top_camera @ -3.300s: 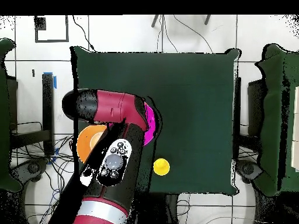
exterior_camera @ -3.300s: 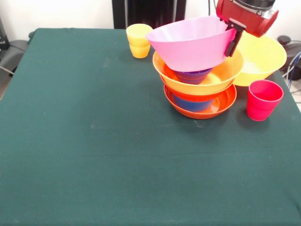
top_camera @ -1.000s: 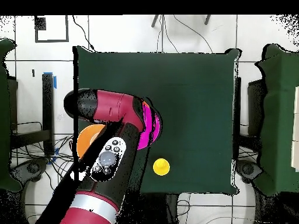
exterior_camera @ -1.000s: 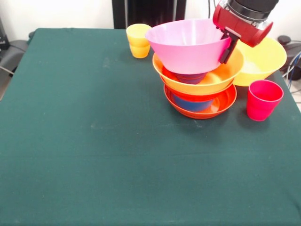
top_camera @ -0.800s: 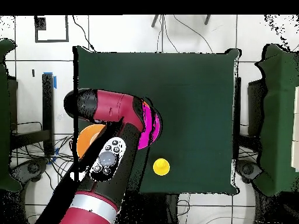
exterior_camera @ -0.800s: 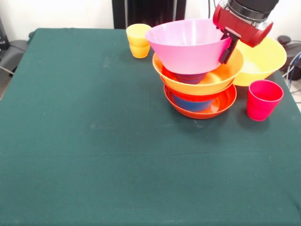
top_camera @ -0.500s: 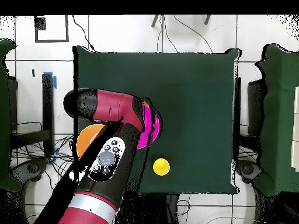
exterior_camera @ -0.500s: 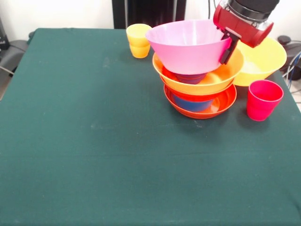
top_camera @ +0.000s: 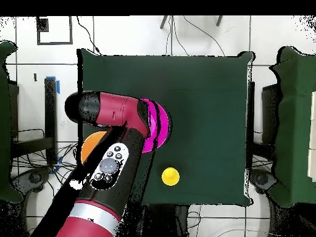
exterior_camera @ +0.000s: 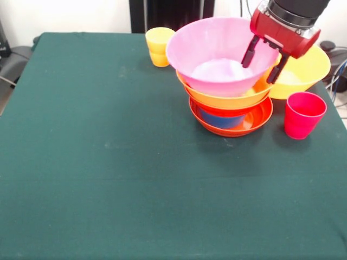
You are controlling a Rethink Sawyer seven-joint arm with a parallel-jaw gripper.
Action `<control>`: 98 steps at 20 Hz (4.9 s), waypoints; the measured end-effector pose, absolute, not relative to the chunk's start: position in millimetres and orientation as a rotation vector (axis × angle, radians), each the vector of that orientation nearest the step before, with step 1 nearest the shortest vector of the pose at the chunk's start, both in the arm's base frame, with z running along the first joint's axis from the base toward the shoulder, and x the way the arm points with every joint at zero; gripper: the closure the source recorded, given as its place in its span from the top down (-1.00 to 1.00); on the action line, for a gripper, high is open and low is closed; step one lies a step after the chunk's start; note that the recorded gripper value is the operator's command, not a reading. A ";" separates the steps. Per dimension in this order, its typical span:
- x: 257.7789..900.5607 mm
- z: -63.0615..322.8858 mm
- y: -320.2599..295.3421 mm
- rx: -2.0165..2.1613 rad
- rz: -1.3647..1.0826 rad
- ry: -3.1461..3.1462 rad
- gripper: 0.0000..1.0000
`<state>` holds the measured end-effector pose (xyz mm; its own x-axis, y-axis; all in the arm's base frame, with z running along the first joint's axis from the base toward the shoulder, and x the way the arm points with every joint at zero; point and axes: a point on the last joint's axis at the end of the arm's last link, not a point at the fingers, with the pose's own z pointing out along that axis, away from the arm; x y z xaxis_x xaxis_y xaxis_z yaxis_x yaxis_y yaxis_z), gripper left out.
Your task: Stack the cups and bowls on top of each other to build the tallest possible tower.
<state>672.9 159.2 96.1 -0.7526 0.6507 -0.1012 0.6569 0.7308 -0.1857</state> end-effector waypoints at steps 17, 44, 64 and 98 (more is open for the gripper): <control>677.0 97.9 175.4 1.101 -0.297 2.888 1.00; 697.0 196.8 163.6 1.117 -0.211 2.777 1.00; 696.8 267.7 176.3 1.144 -0.151 2.828 1.00; 682.3 209.1 245.7 1.238 -0.137 2.734 1.00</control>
<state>682.3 245.7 209.1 -0.6526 0.7402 -0.1616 0.7527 0.6579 -0.0260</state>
